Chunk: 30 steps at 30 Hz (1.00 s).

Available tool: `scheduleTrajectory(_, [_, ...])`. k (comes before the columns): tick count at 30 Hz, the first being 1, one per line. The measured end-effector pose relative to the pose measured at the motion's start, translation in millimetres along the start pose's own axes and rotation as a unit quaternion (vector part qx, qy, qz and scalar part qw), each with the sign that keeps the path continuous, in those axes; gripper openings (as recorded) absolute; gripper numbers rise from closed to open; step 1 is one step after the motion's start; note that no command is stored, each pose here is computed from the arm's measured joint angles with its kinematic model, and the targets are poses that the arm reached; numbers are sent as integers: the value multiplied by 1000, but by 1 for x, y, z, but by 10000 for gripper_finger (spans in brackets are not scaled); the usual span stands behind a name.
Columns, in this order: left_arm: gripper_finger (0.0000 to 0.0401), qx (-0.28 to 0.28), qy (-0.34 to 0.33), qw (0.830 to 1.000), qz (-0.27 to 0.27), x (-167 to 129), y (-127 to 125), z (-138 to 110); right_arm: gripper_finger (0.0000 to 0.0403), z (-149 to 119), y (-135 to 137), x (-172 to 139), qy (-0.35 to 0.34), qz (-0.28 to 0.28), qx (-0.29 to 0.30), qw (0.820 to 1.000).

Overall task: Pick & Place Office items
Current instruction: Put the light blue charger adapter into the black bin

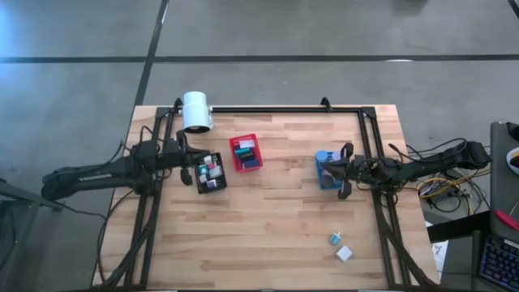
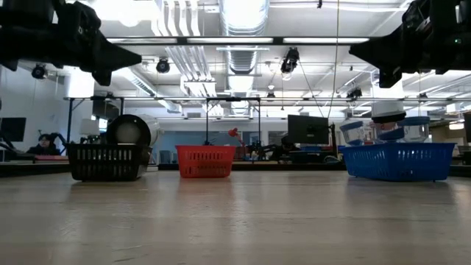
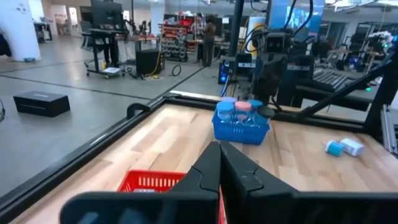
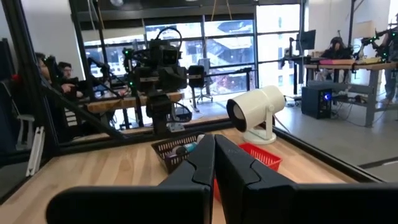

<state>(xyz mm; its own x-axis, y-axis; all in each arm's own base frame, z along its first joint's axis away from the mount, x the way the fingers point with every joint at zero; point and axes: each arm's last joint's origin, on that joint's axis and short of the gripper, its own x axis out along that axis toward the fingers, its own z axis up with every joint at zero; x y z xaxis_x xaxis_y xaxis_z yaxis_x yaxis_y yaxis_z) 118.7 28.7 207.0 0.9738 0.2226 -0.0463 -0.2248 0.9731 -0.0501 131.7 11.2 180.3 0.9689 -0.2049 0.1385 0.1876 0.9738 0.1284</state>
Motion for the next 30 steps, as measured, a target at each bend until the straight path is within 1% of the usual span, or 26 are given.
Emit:
scheduleTrajectory(5, [6, 6, -1, 1000, 0, 0, 0, -5, 8, 0, 0, 0, 1, -3, -1, 1000])
scheduleTrajectory(9, [4, 9, -10, 1000, -13, -2, -1, -3, 8, 0, 0, 0, 1, -4, -1, 1000])
scheduleTrajectory(12, [3, 34, -9, 999, -21, -3, -1, -4, 8, 0, 0, 0, 1, -5, -2, 1000])
scheduleTrajectory(14, [2, 47, 3, 999, -20, -3, -1, -8, 8, 0, 0, 0, 2, -5, -2, 1000])
scheduleTrajectory(17, [2, 46, 9, 999, -15, -2, 1, -15, 8, -1, 0, 0, 2, -5, -1, 1000])
scheduleTrajectory(23, [2, 52, 9, 998, -19, -2, 2, -16, 8, -2, 0, 0, 8, -6, -4, 1000])
scheduleTrajectory(27, [1, 64, 30, 997, -19, -2, 4, -26, 8, -3, 0, 1, 11, -6, -4, 1000])
scheduleTrajectory(30, [1, 62, 29, 997, -18, -2, 4, -29, 8, -3, 0, 1, 11, -6, -3, 1000])
